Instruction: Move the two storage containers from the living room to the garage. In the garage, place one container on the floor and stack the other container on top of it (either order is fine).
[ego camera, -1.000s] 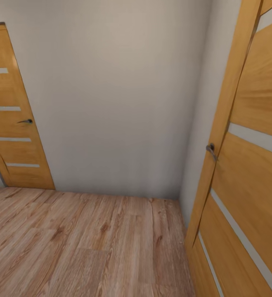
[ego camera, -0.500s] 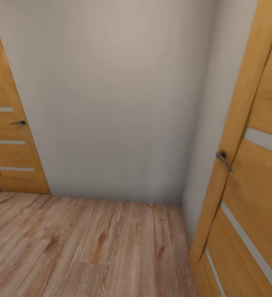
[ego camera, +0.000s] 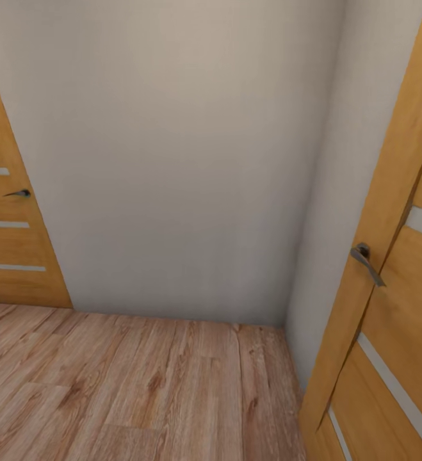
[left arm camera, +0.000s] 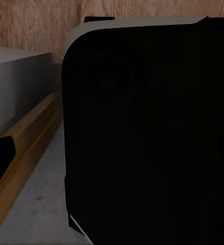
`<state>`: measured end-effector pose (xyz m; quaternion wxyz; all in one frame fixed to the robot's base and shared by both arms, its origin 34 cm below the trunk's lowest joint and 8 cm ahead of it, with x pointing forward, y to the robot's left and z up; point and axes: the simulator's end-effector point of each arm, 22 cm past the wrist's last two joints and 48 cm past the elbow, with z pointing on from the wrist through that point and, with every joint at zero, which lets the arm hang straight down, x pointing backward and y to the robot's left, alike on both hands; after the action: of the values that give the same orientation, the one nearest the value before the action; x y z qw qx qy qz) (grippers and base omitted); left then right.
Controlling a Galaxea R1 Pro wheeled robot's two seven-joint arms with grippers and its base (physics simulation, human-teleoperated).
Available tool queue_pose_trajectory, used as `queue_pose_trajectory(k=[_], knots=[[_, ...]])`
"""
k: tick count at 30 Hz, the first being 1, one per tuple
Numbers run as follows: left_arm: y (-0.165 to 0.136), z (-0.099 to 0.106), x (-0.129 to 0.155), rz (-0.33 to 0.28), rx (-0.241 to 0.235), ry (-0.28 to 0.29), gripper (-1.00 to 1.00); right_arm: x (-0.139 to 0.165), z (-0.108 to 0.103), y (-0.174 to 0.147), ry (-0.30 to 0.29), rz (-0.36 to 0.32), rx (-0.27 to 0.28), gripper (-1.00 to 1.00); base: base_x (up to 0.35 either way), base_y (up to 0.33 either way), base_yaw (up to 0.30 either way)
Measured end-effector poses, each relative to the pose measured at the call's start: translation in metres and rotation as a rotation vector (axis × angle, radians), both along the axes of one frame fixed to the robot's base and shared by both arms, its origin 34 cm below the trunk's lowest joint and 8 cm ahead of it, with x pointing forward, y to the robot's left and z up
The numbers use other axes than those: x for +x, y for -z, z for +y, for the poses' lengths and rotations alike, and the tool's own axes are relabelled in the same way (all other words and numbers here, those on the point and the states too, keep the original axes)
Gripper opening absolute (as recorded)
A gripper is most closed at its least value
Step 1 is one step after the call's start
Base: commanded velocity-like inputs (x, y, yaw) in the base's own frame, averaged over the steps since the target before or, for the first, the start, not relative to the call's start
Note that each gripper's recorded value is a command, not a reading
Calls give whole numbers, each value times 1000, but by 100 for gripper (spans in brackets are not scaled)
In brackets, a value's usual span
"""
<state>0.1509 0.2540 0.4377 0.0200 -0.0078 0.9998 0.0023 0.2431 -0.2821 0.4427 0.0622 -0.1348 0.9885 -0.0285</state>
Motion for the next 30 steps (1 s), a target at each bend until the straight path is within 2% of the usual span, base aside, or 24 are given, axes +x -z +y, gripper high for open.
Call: queue_pose_trajectory(k=[8,30], knots=[[0,0,0,0,0,0,100,0,0,0,0,0,0,100,72,0,0],[0,0,0,-1,-1,-1,100,0,0,0,0,-1,0,100,305,0,0]])
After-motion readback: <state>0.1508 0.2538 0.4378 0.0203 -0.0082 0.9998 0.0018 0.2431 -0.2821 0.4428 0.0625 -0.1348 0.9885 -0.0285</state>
